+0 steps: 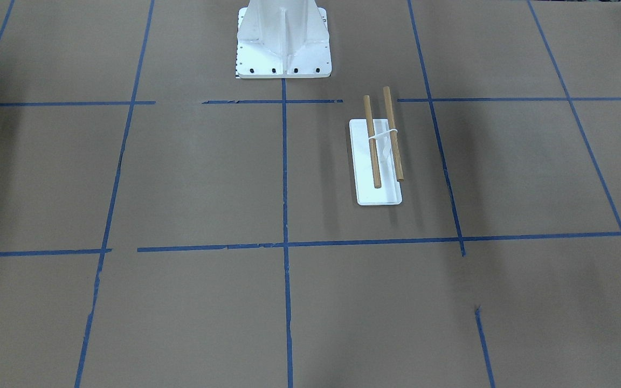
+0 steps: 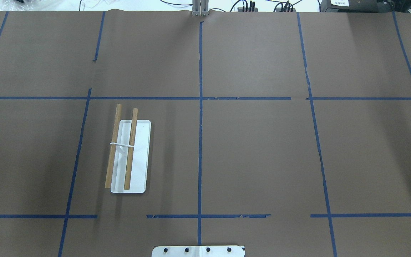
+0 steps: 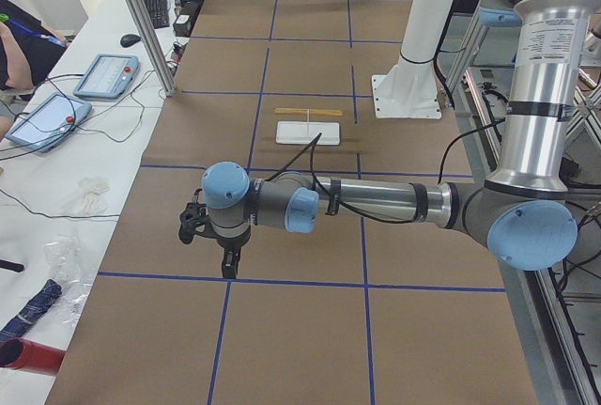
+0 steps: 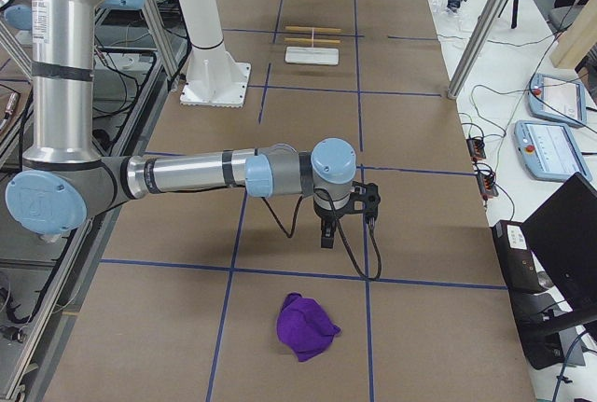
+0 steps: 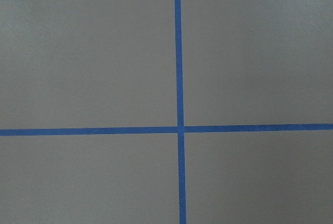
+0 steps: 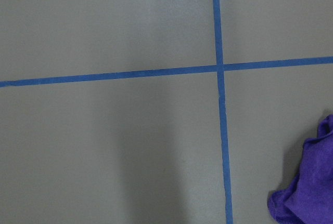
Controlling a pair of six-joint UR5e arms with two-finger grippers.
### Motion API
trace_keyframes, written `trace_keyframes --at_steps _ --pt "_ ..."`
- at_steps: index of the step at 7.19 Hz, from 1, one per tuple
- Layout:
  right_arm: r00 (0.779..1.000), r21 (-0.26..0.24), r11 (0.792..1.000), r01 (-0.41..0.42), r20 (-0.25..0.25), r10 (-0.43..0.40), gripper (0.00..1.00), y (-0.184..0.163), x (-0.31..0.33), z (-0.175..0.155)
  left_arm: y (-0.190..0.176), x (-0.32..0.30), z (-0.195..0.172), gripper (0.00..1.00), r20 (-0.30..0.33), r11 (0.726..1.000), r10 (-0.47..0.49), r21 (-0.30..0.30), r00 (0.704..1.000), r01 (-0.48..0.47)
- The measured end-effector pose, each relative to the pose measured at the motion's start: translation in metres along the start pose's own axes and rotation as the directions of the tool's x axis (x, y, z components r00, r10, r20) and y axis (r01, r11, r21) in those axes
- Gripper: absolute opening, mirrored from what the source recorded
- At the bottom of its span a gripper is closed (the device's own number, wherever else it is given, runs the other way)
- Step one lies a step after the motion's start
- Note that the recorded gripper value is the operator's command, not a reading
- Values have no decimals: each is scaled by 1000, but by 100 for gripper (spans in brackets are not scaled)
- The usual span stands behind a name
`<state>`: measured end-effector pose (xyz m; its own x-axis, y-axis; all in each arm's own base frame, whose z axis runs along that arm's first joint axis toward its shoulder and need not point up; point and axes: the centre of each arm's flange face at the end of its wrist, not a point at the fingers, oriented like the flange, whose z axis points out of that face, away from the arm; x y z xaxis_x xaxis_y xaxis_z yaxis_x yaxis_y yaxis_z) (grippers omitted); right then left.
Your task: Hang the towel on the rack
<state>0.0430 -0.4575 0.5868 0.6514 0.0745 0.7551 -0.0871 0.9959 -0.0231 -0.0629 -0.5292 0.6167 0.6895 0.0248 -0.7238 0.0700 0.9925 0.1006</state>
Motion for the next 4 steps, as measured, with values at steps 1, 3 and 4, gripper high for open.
trace_keyframes --at_steps 1,3,4 --pt "1000 -1 1000 -2 -1 2 100 1 1 0 0 1 -1 100 -1 1000 3 2 1000 -3" --pt "1000 17 1000 13 -17 -12 100 -6 -3 -4 -2 6 -4 100 -2 1000 12 8 1000 -11" --pt "999 19 1000 9 -48 -9 100 -9 3 -2 -4 10 -7 100 -3 1000 17 14 1000 -17"
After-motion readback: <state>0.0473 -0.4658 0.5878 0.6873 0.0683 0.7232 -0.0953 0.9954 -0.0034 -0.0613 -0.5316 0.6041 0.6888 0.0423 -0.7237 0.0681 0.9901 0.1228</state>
